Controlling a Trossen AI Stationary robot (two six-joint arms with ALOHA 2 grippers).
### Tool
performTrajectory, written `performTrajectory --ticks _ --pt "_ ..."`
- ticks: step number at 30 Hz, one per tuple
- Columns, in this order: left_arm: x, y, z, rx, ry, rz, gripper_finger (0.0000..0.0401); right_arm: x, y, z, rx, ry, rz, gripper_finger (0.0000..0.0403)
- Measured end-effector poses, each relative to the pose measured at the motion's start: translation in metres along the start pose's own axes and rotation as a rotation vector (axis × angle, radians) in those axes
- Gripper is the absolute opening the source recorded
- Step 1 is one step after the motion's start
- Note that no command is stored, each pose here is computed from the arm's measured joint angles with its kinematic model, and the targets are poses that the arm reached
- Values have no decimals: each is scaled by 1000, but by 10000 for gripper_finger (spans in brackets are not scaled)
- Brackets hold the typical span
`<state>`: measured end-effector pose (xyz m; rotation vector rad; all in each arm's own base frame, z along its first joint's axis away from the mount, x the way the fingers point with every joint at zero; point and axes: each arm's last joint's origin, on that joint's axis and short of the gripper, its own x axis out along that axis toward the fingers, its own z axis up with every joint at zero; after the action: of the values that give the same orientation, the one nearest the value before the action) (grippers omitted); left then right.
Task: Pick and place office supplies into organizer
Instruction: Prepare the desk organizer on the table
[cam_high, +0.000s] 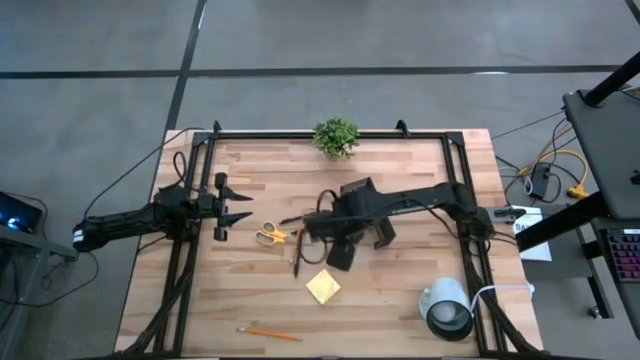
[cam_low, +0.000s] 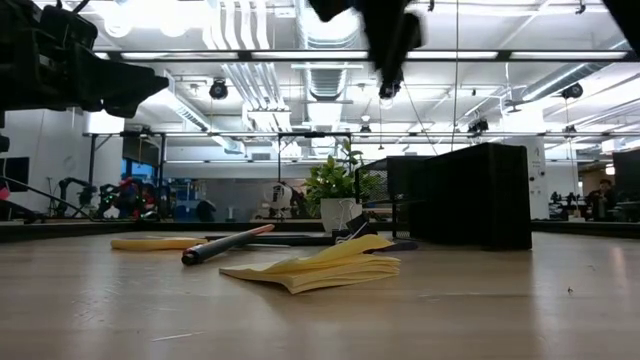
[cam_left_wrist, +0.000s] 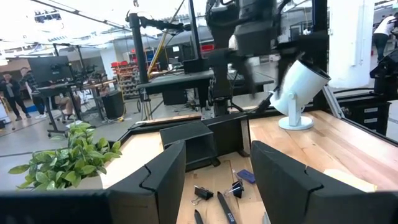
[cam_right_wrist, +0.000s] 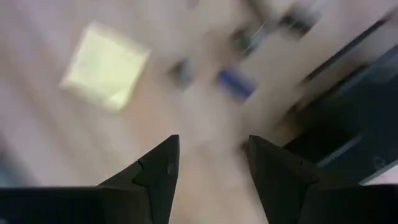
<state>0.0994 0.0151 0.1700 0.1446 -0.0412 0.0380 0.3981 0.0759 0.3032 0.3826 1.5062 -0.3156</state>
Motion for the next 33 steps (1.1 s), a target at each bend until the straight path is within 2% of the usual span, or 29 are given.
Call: performTrajectory --ticks 3,10,14,17,20,24,27,33 --pt "0 0 0 0 0 0 167 0 -2 -19 135 44 -8 177" --pt "0 0 0 0 1 0 167 13 -17 -67 535 81 -160 177" --pt "0 0 0 0 0 0 167 28 -17 -76 642 96 -222 177" --pt "0 0 0 0 2 0 167 31 -11 -80 703 81 -222 177" --pt "0 0 0 0 1 0 167 25 1 -74 721 19 -101 178" --pt "0 0 0 0 1 0 167 11 11 -48 682 -125 132 175" --pt "0 0 0 0 1 0 167 18 3 -26 680 -186 103 168" --pt "0 0 0 0 1 0 167 55 -10 14 599 -174 -13 143"
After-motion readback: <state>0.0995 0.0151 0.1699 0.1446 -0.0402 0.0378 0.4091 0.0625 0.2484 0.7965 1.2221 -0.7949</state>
